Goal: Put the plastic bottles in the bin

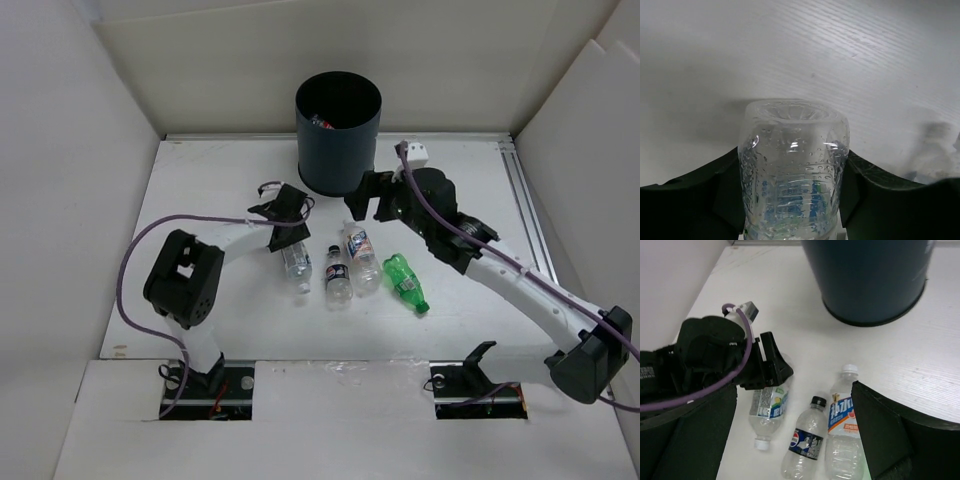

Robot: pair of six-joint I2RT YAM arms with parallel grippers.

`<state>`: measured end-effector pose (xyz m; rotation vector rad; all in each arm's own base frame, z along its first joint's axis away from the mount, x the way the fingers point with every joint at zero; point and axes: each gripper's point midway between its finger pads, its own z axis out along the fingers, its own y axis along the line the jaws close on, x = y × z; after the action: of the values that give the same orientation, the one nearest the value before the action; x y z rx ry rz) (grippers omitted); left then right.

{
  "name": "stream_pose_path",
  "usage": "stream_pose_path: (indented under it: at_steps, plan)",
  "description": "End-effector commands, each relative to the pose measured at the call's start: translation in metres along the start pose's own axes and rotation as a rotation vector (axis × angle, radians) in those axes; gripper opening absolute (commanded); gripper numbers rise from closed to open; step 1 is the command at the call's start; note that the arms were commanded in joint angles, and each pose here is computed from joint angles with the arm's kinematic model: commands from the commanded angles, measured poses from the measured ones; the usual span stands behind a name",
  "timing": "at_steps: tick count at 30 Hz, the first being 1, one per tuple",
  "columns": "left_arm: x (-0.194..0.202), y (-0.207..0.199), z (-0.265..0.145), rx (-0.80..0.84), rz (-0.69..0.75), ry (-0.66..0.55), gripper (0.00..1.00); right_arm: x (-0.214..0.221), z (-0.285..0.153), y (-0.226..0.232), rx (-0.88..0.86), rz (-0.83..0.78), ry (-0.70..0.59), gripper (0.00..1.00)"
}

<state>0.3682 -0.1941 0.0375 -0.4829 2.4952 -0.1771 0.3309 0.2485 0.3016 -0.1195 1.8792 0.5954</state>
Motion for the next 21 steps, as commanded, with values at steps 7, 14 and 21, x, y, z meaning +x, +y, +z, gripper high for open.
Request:
stream_pose_path:
  at_steps: [7, 14, 21]
  plan:
    - [-0.073, -0.057, -0.137, 0.463, -0.021, -0.242, 0.0, 0.035, -0.013, 0.089, -0.532, 0.016, 0.057, 1.0]
    - [-0.092, -0.103, -0.228, 0.747, 0.064, -0.32, 0.0, 0.051, -0.008, 0.126, -0.676, 0.06, 0.065, 1.0]
    - [-0.096, -0.116, -0.294, 0.959, 0.068, -0.351, 0.0, 0.058, 0.013, 0.159, -0.763, 0.106, 0.093, 1.0]
